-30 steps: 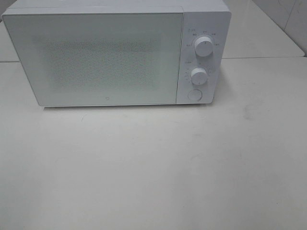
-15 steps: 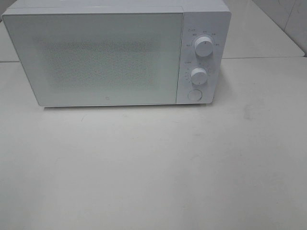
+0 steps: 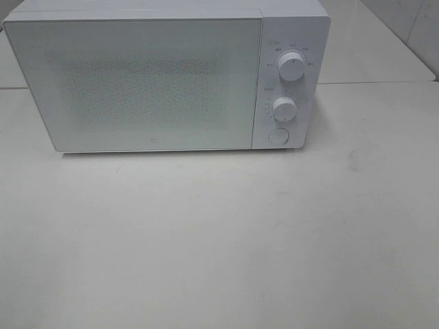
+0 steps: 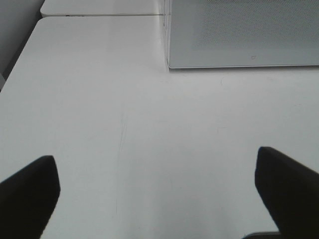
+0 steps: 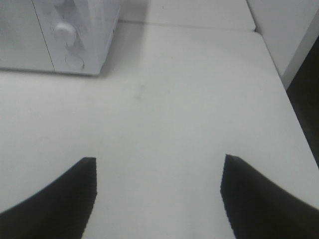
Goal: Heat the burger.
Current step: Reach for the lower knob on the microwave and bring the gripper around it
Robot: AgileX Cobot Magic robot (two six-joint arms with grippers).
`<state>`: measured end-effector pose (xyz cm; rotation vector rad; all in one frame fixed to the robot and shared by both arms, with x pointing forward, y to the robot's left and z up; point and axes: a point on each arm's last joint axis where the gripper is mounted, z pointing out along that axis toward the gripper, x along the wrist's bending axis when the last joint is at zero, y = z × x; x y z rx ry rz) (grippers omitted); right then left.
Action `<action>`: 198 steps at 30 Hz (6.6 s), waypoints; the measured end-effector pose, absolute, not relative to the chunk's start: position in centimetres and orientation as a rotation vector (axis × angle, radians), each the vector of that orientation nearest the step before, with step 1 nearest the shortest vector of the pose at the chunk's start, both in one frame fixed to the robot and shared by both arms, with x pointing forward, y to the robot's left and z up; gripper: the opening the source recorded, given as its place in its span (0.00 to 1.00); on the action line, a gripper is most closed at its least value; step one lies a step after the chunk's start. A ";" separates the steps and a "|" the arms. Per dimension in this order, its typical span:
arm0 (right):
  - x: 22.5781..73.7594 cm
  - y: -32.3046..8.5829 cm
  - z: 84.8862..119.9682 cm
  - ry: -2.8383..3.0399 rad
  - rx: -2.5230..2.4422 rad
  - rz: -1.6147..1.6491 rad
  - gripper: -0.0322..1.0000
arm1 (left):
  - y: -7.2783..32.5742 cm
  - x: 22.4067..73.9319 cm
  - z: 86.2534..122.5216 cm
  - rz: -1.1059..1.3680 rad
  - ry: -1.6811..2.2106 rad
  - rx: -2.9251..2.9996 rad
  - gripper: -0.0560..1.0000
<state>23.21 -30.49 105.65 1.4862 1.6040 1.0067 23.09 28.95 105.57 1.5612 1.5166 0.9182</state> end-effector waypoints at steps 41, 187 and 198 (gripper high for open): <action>36.2 -28.2 109.0 1.508 1.378 1.157 0.79 | 29.0 23.1 105.6 0.918 1.517 1.561 0.99; 55.8 -12.7 88.5 1.218 1.456 1.008 0.47 | 28.9 23.1 105.6 0.919 1.515 1.560 0.99; 55.8 -12.7 88.5 1.218 1.456 1.008 0.47 | 28.9 23.1 105.6 0.919 1.515 1.560 0.99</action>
